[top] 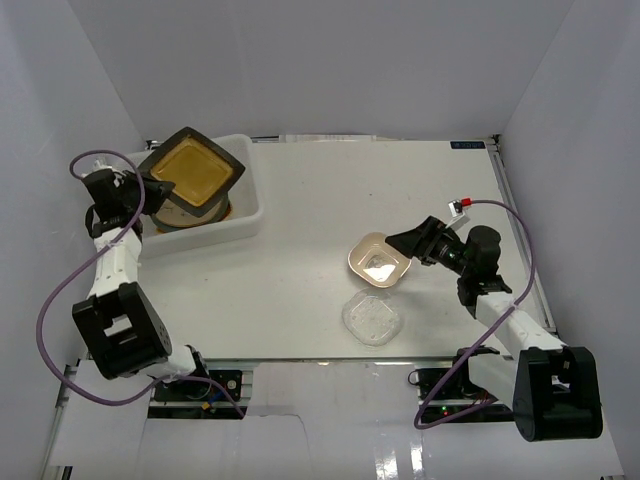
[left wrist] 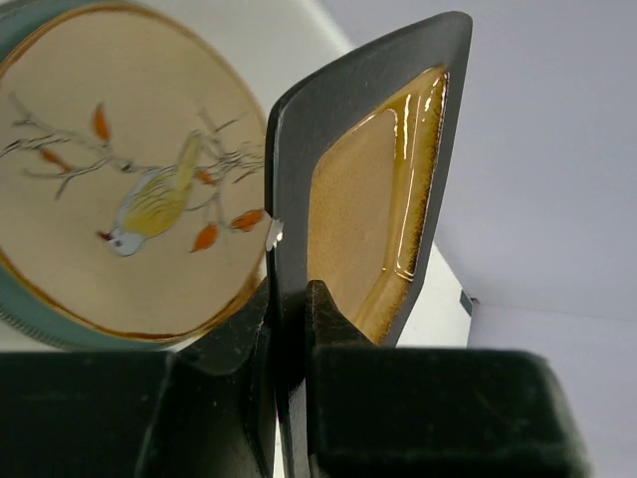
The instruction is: Place the plates into the plastic bin on the countertop
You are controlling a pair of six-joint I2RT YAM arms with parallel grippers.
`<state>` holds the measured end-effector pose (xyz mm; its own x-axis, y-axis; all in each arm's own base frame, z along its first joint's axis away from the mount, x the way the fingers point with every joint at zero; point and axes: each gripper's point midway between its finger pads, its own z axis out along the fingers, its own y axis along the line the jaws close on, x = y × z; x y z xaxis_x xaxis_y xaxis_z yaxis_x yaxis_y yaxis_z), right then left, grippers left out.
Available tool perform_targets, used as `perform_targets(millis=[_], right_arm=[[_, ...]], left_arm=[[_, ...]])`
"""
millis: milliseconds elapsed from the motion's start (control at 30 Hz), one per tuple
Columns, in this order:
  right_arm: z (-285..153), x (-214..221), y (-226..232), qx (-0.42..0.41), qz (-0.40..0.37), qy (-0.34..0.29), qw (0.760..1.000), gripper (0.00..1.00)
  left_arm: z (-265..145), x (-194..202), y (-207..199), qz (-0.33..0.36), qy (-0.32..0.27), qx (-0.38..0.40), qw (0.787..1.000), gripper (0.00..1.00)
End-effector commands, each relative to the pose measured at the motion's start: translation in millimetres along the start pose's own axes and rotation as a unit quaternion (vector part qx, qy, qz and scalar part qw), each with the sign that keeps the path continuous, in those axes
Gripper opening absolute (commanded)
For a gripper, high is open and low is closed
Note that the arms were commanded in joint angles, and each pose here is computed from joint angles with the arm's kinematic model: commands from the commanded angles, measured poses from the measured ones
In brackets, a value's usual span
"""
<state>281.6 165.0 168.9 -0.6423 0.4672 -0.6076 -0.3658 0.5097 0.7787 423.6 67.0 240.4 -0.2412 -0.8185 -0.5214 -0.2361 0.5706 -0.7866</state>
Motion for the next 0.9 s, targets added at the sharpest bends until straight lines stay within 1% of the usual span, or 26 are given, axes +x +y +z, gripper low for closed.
perform_targets(millis=[0, 67, 167, 200, 333, 400, 467, 500, 533, 600, 633, 667, 700, 733, 800, 833, 867], right_arm=[[-2.3, -4.1, -19.4, 0.056, -0.033, -0.013, 0.998, 0.9], [-3.1, -6.5, -32.4, 0.09, -0.038, -0.019, 0.995, 0.89], [-5.5, -5.4, -48.7, 0.126, -0.031, -0.029, 0.991, 0.88], [-6.3, -1.8, -54.0, 0.134, -0.027, -0.027, 0.99, 0.87], [-6.7, 6.7, -73.5, 0.166, -0.013, -0.022, 0.986, 0.86], [-7.2, 10.6, -80.0, 0.175, -0.008, -0.02, 0.984, 0.86], [-8.5, 10.4, -88.3, 0.193, -0.006, -0.025, 0.981, 0.86], [-9.1, 14.0, -94.6, 0.204, -0.004, -0.02, 0.979, 0.87], [-9.3, 13.4, -98.6, 0.213, -0.003, -0.022, 0.977, 0.88], [-8.5, 19.6, -108.8, 0.227, 0.005, -0.012, 0.974, 0.89], [-6.9, 18.5, -109.9, 0.229, 0.008, -0.012, 0.973, 0.89], [-5.8, 20.0, -111.9, 0.231, 0.012, -0.009, 0.973, 0.89], [-3.8, 22.3, -115.4, 0.234, 0.016, -0.005, 0.972, 0.88], [-2.3, 23.7, -116.7, 0.236, 0.018, -0.002, 0.971, 0.88], [-0.1, 28.0, -120.5, 0.244, 0.019, 0.007, 0.97, 0.87], [1.2, 31.4, -121.3, 0.248, 0.016, 0.013, 0.969, 0.87], [2.6, 33.4, -121.5, 0.249, 0.01, 0.019, 0.968, 0.87]], left_arm=[[10.9, -14.2, -6.8, -0.015, -0.015, 0.017, 1.0, 0.0], [18.7, -16.2, 4.8, -0.013, -0.011, -0.007, 1.0, 0.0], [26.5, -24.3, 14.2, -0.001, -0.024, -0.025, 0.999, 0.0], [27.6, -28.2, 19.9, 0.0, -0.033, -0.038, 0.999, 0.0], [36.1, -30.9, 47.2, 0.012, -0.04, -0.09, 0.995, 0.0], [39.8, -31.4, 55.4, 0.018, -0.042, -0.103, 0.994, 0.04], [45.1, -26.9, 66.7, 0.016, -0.034, -0.118, 0.992, 0.24], [45.7, -26.8, 67.3, 0.017, -0.033, -0.118, 0.992, 0.36], [46.0, -26.3, 70.1, 0.017, -0.033, -0.122, 0.992, 0.58], [41.9, -28.8, 67.0, 0.023, -0.039, -0.121, 0.992, 0.77], [39.7, -29.8, 66.9, 0.028, -0.045, -0.125, 0.991, 0.94], [34.7, -33.4, 61.8, 0.036, -0.054, -0.124, 0.99, 0.98], [31.6, -35.7, 60.1, 0.047, -0.06, -0.128, 0.989, 0.98], [28.5, -38.4, 63.7, 0.071, -0.072, -0.154, 0.983, 0.98], [21.9, -42.0, 62.6, 0.096, -0.086, -0.18, 0.975, 0.98], [17.7, -44.3, 66.3, 0.114, -0.102, -0.209, 0.966, 0.98], [15.1, -41.4, 66.2, 0.123, -0.106, -0.216, 0.963, 0.98]])
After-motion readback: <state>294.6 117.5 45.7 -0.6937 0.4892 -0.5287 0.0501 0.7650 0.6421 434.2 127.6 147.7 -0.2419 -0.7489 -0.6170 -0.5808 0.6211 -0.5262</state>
